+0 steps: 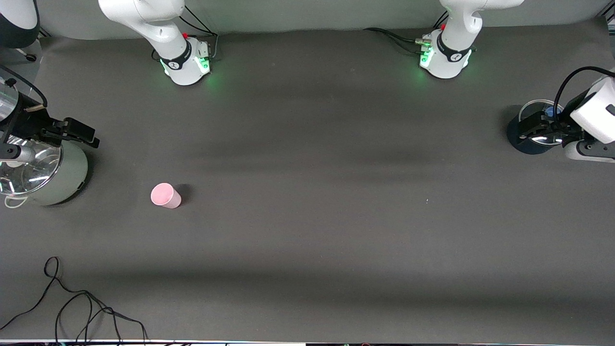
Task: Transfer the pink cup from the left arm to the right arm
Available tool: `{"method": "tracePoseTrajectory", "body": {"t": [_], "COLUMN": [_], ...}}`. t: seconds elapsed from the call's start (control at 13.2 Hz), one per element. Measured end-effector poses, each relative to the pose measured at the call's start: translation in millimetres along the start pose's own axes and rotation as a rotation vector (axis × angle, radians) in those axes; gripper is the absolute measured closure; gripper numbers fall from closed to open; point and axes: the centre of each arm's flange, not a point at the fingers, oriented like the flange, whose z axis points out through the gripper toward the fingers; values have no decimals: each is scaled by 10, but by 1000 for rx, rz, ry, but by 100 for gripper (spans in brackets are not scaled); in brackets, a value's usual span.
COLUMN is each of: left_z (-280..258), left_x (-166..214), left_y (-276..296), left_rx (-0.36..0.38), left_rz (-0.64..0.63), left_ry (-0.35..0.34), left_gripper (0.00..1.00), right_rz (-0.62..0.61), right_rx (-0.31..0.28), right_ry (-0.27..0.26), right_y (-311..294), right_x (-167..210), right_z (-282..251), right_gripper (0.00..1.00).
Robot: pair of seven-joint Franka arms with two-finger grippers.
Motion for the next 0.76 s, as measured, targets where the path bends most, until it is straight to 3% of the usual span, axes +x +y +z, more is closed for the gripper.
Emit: {"method": "tracePoseTrajectory", "body": {"t": [0.76], "left_z": [-1], "left_x": [18], "left_y": [-1], "left_rx": [0], "left_rz": [0], "left_ry": [1], "left_gripper": [0], "right_rz": [-1], "right_rx": [-1], "right_ry": [-2], "right_y": [-10], "right_x": [19], "right_z": [12], "right_gripper": [0]}}
